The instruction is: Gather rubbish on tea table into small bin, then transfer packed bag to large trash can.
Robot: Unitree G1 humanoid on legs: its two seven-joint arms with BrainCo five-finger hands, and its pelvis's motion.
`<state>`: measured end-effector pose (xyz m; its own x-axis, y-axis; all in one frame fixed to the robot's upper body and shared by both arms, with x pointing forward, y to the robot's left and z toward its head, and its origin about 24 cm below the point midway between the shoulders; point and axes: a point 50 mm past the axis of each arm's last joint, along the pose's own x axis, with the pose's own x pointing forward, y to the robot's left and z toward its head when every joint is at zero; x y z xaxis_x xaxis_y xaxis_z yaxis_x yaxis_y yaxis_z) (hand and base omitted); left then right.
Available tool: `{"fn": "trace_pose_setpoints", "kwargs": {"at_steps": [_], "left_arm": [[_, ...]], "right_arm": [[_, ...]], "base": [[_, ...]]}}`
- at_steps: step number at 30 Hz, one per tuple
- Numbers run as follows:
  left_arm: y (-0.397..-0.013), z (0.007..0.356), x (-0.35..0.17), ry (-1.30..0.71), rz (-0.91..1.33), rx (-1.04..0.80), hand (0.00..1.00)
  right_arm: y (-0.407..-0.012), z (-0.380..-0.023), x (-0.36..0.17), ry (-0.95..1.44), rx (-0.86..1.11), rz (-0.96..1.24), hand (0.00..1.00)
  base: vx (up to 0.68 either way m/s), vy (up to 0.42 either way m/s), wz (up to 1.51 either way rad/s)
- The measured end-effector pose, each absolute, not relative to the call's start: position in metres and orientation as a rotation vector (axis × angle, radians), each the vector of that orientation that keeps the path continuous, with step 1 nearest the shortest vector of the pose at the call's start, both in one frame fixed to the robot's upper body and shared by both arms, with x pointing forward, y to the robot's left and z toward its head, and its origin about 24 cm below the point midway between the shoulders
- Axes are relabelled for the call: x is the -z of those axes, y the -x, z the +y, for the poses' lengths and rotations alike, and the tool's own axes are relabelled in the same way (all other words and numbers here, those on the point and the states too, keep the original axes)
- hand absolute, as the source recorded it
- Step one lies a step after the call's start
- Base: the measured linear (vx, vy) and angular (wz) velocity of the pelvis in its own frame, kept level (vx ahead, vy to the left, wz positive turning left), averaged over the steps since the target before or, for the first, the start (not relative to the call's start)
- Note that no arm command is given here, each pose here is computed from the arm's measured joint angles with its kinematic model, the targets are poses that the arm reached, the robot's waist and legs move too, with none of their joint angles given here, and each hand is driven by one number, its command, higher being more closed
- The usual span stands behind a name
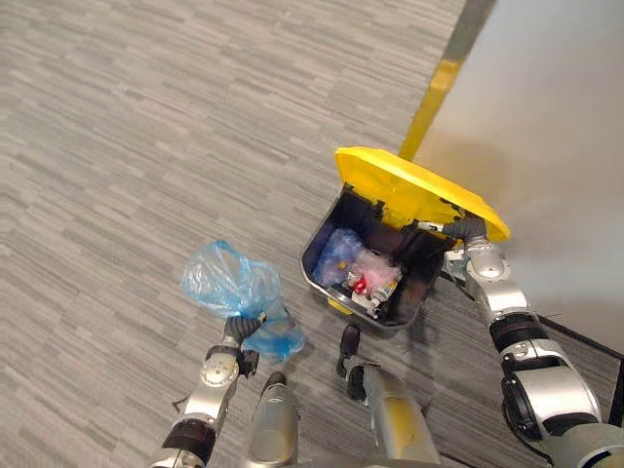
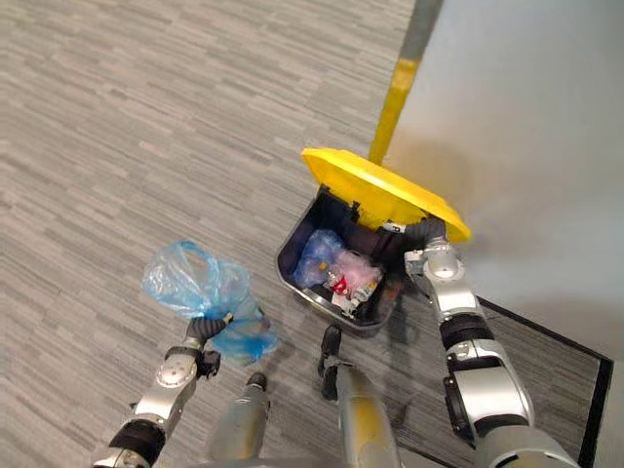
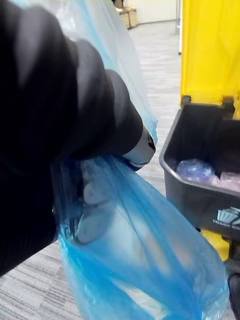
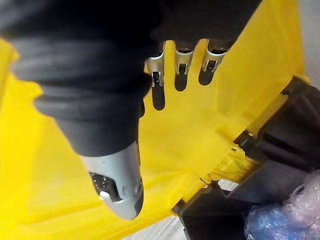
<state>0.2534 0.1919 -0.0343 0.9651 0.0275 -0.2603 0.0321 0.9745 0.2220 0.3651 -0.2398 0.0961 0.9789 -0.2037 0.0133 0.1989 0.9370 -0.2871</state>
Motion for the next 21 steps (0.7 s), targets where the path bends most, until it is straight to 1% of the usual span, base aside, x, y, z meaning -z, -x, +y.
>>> {"fn": "trace_pose_setpoints", "kwargs": {"at_steps": [4,14,17,21], "left_arm": [[-0.259,0.190,0.025,-0.201,0.224,0.002,1.00],[-0.278,0.186,-0.043,-0.132,-0.083,0.034,1.00],[-0.283,0.175,-0.065,-0.099,-0.181,0.072,1.00],[-0.288,0.151,-0.093,-0.069,-0.305,0.167,1.00]], "right_arm": [[-0.369,-0.238,-0.105,0.292,0.205,-0.007,0.00],[-0.378,-0.237,-0.128,0.308,0.201,-0.067,0.00],[-0.377,-0.239,-0.129,0.316,0.204,-0.068,0.00],[-0.378,-0.242,-0.131,0.327,0.207,-0.069,0.00]], "base": [[0.07,0.044,0.03],[0.01,0.021,-0.01],[0.00,0.006,0.01],[0.00,0.000,0.00]]}}
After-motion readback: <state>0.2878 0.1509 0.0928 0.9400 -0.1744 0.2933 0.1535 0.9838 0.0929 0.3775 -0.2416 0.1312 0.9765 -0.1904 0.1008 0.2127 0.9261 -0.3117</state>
